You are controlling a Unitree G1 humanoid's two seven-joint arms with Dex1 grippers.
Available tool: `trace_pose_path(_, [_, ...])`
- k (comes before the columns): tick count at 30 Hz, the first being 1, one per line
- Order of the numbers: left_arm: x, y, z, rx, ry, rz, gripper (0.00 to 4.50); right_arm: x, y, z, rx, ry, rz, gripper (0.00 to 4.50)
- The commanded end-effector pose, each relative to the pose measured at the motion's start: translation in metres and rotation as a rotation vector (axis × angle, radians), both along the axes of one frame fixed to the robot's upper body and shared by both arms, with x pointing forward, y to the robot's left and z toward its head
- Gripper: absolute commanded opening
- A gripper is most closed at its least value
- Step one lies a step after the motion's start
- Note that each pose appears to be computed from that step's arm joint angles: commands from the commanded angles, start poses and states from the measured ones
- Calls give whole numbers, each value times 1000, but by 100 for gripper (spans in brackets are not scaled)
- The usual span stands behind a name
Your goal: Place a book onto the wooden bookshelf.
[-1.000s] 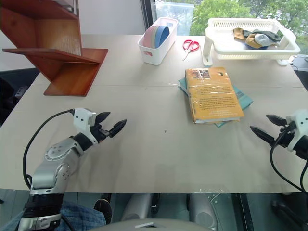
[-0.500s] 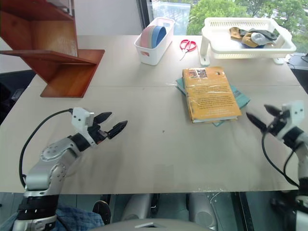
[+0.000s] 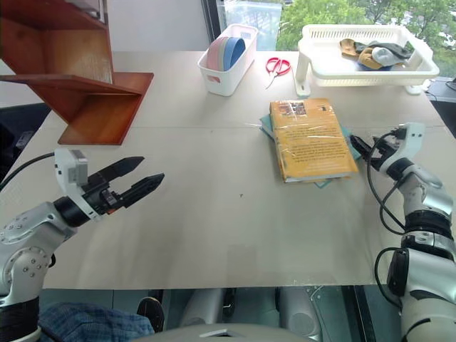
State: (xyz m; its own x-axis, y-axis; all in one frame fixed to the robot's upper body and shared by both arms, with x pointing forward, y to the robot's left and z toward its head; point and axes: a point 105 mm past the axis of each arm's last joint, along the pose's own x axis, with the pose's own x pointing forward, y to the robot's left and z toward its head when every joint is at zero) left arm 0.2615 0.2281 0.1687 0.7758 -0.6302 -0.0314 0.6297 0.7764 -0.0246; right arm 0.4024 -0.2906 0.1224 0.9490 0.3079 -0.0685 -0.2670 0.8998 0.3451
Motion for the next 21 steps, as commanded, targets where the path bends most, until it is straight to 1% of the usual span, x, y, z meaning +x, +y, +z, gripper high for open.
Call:
trace_pose_path(1, [-5,1,18,23,-63,-2,445,5,10,12,2,-21,64,450])
trace_pose_path(3, [-6,2,20,27,-63,-4,445,6,19,9,-2,-9,104,450])
trace_pose_path(5, [-6,5,20,35,-60,-3,445,5,35,3,-43,-4,185,450])
trace_pose_path(9, [-7,9,17,48,-54,8,445,-6,70,-18,-164,21,405,450])
trace_pose_path(14, [-10,10,18,55,-54,16,445,-22,99,-36,-229,43,615,450])
trace_pose_path(15, [-11,11,18,56,-55,16,445,-25,102,-38,-243,47,641,450])
trace_pose_path(21, [-18,16,18,75,-38,18,445,-42,129,-37,-217,29,778,450])
